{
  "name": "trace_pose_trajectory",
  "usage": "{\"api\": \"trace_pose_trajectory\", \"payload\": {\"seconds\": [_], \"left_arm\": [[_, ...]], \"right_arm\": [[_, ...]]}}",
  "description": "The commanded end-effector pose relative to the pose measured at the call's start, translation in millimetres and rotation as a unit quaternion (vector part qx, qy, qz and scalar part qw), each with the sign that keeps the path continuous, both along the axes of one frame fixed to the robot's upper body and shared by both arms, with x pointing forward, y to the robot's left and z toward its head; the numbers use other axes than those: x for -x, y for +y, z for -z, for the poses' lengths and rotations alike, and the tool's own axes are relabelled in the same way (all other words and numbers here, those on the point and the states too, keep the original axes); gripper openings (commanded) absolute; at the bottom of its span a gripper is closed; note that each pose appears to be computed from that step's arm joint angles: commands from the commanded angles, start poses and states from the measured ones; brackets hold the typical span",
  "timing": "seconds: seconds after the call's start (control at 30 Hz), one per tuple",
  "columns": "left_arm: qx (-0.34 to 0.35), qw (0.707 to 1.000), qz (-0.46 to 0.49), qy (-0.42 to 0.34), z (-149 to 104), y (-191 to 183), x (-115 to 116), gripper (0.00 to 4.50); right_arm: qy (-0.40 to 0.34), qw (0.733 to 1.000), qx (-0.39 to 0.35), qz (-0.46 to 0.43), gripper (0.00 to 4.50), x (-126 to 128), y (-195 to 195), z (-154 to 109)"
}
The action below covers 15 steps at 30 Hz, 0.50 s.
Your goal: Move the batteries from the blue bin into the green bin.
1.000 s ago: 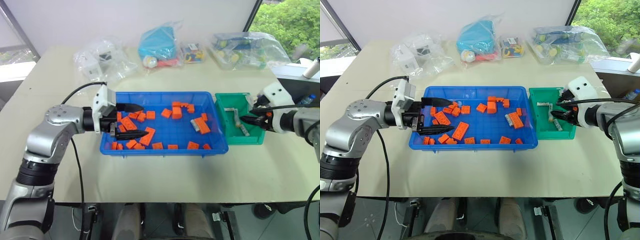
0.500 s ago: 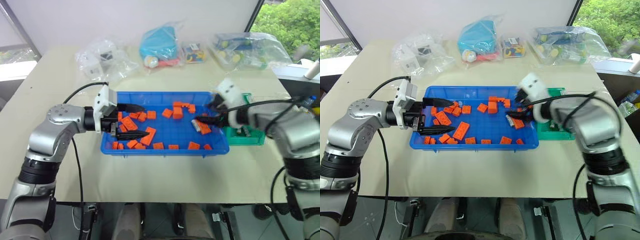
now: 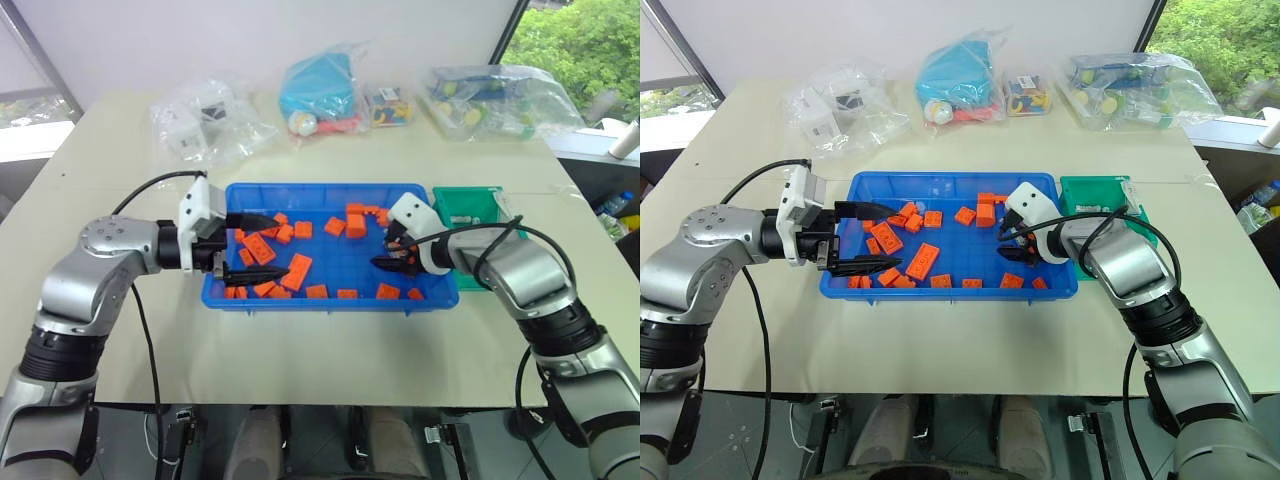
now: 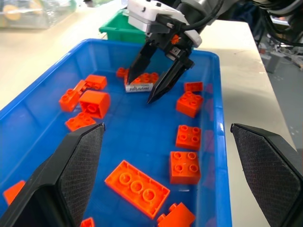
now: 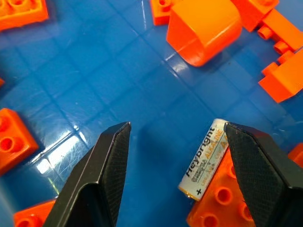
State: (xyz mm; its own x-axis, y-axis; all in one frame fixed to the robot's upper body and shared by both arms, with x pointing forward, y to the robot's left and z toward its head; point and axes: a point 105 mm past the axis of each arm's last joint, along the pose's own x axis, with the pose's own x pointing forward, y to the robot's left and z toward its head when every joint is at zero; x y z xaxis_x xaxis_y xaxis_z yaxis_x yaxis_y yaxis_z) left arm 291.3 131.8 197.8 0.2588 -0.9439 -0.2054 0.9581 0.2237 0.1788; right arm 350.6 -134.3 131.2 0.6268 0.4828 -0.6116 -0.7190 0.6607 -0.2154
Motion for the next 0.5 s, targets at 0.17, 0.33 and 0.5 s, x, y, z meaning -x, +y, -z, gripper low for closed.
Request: {"api": "trace_pose_trajectory", "payload": {"seconds": [0.17, 0.33, 0.5], "left_arm": [[0.008, 1.000, 0.001, -0.030, -15.5, -0.5, 1.5, 4.50], [0.008, 0.999, 0.002, -0.031, -15.8, -1.2, 0.1, 4.50], [0.008, 0.999, 0.005, -0.031, -15.1, -1.8, -0.6, 4.50]], "right_arm": [[-0.017, 0.999, 0.028, 0.010, 3.21, -3.1, -7.5, 3.1], [-0.013, 0.999, 0.048, 0.006, 3.21, -0.4, -6.7, 11.1], [0.002, 1.000, 0.027, -0.001, 3.21, 3.7, 2.6, 13.9]]}}
